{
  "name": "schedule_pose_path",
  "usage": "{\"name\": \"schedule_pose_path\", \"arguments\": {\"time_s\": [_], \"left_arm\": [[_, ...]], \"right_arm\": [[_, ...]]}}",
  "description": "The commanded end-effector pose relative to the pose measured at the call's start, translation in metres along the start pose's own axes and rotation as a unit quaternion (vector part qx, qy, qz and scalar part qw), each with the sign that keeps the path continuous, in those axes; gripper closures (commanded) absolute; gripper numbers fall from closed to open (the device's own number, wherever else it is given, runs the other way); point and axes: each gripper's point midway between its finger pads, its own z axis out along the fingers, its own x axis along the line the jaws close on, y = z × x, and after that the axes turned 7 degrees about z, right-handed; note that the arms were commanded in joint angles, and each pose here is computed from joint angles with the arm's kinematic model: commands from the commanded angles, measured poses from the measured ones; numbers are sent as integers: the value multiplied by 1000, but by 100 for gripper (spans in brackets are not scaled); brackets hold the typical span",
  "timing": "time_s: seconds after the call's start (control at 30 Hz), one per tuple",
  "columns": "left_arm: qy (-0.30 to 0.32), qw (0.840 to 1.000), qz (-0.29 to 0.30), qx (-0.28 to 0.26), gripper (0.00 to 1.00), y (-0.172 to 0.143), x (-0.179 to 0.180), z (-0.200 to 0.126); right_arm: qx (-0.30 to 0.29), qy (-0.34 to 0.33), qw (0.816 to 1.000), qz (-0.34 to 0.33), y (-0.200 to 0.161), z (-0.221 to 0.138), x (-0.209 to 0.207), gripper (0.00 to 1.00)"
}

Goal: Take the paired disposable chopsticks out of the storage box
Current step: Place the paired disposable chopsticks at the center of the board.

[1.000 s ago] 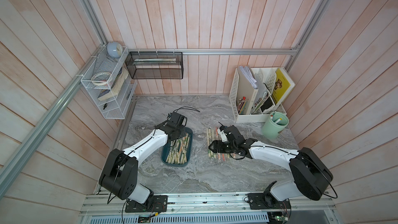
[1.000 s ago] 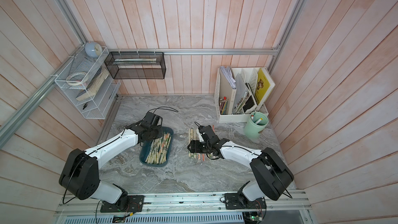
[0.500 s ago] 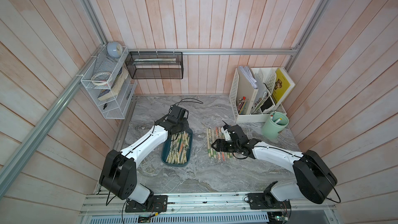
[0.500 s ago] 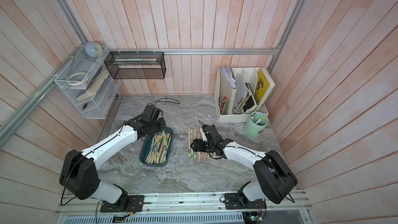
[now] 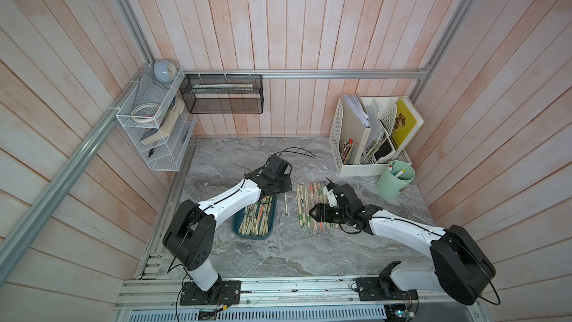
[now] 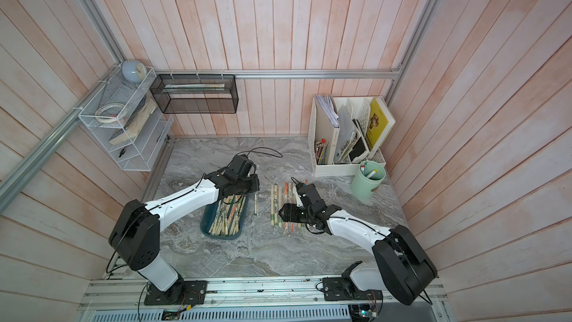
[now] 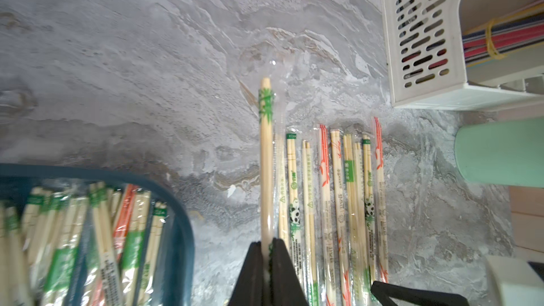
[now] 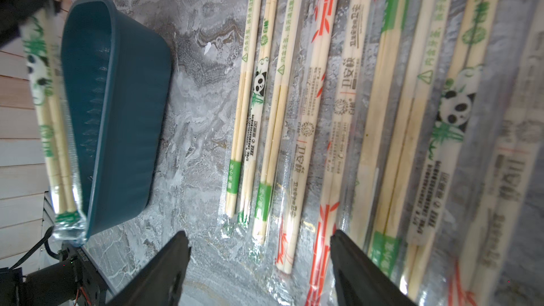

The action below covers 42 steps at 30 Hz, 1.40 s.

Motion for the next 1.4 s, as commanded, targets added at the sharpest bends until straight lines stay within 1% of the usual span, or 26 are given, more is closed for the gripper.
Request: {"name": "schedule_pose_path", "arguments": {"time_s": [0.0,0.27,0.5,0.83,1.07,1.23,1.37], "left_arm": [[-36,999,2,-9,90,7,-21,10],[-50,999,7,7,90,-7,-23,37],[-54,998,-7,18,90,-19,-20,52],[-54,998,-19,39,90,-42,-14,69],[-53,997,-21,44,90,-48,-11,76],[-54,997,-24,50,87,-52,-10,82],[-52,997,-24,52,81,-54,-9,84]], "right_arm": [[-5,-11,1000,9,-2,-3,-8,22],[-13,-9,1000,16,-2,-8,-8,22],[-4,-8,1000,15,0,-5,-4,22],[-2,-10,1000,11,3,-5,-1,22],[1,-14,1000,12,0,-4,-5,22],[-3,-14,1000,12,0,-6,-5,22],[-3,-15,1000,12,0,-7,-5,22]]}}
